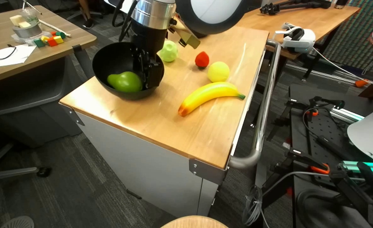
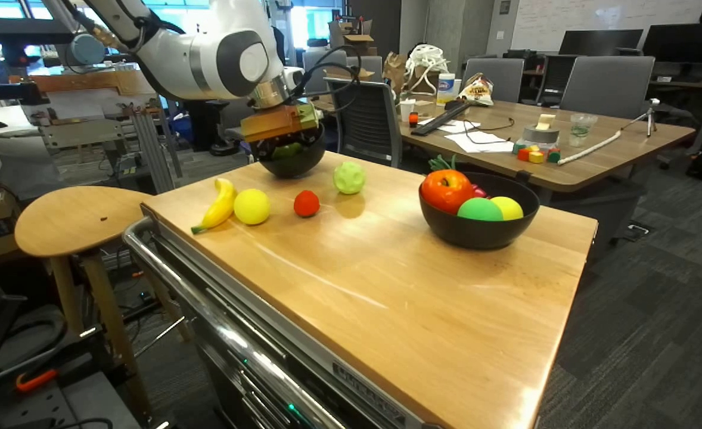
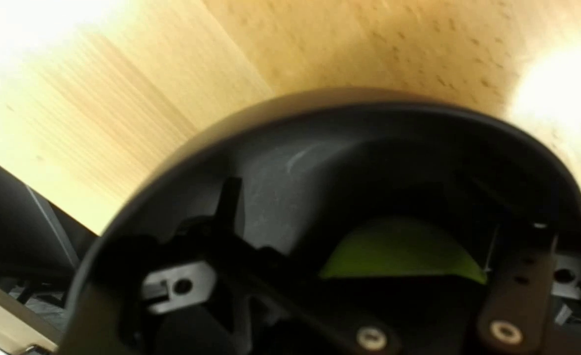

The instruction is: Move the fruit and vegetable toys from the bowls to the counter

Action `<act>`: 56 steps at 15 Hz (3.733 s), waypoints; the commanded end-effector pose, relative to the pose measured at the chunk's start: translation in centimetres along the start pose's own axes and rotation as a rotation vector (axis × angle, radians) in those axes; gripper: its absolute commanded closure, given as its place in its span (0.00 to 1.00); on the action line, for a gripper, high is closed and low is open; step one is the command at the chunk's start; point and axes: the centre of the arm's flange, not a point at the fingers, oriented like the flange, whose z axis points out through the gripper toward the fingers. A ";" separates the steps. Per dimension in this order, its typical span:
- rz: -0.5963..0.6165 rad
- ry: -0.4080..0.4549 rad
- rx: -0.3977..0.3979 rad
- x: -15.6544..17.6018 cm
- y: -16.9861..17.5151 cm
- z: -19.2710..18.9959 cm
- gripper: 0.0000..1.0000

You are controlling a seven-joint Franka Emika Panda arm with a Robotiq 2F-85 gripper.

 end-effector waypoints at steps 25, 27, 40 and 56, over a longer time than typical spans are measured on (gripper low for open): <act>0.294 0.033 0.155 1.7 6.8 -1.2 0.00; 0.283 0.023 0.151 1.8 6.8 -0.2 0.00; 0.214 -0.068 0.109 -0.2 7.2 2.5 0.51; 0.209 -0.065 0.131 -2.7 5.1 -20.5 0.58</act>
